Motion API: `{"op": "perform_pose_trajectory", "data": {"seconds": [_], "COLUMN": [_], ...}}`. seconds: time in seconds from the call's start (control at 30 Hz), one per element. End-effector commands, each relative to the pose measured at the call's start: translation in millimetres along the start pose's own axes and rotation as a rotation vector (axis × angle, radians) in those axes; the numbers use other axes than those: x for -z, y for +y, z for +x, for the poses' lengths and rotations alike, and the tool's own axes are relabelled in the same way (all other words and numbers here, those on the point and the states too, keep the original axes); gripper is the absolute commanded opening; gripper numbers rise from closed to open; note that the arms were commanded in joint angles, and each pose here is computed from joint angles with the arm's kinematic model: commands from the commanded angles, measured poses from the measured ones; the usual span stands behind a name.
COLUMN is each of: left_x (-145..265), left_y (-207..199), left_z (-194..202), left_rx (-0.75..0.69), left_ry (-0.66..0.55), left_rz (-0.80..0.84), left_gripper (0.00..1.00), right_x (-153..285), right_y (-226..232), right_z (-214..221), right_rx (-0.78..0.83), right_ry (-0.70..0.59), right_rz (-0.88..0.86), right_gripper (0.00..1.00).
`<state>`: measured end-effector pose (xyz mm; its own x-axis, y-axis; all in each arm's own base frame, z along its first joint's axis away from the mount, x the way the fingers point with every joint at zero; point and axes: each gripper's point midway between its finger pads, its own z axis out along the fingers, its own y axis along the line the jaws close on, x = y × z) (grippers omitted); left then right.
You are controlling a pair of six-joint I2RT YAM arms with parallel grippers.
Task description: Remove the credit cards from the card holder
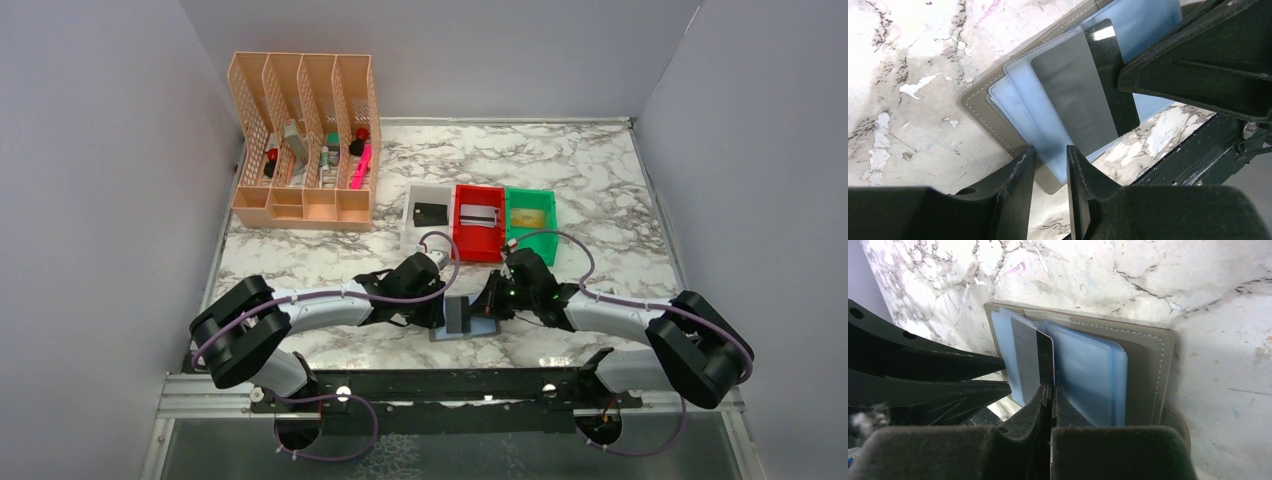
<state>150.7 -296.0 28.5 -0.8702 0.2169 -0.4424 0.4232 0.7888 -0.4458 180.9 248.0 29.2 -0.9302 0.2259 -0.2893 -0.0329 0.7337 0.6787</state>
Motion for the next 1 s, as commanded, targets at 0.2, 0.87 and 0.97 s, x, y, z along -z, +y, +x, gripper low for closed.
{"op": "perform_pose_trajectory", "data": {"seconds": [0.2,0.87,0.97], "left_x": [27.0,-6.9,-9.0], "left_y": [-34.7,-27.8,-25.0], "left_z": [-38.8,-11.1,-8.7], "left_rx": [-0.072,-0.075,-0.071], "left_ry": [-0.114,0.054,0.062], "left_rz": [0.071,0.05,0.039], "left_gripper": [0.39,0.44,0.41], "right_x": [-2.0,-0.3,0.2], "right_y": [-17.1,-16.7,-15.2], "right_z": [1.1,1.5,1.2], "right_rx": [0.014,0.011,0.018], "right_ry": [-0.009,-0.014,-0.018], "right_rz": [0.075,0.067,0.059], "right_gripper": [0.04,0.05,0.06]}}
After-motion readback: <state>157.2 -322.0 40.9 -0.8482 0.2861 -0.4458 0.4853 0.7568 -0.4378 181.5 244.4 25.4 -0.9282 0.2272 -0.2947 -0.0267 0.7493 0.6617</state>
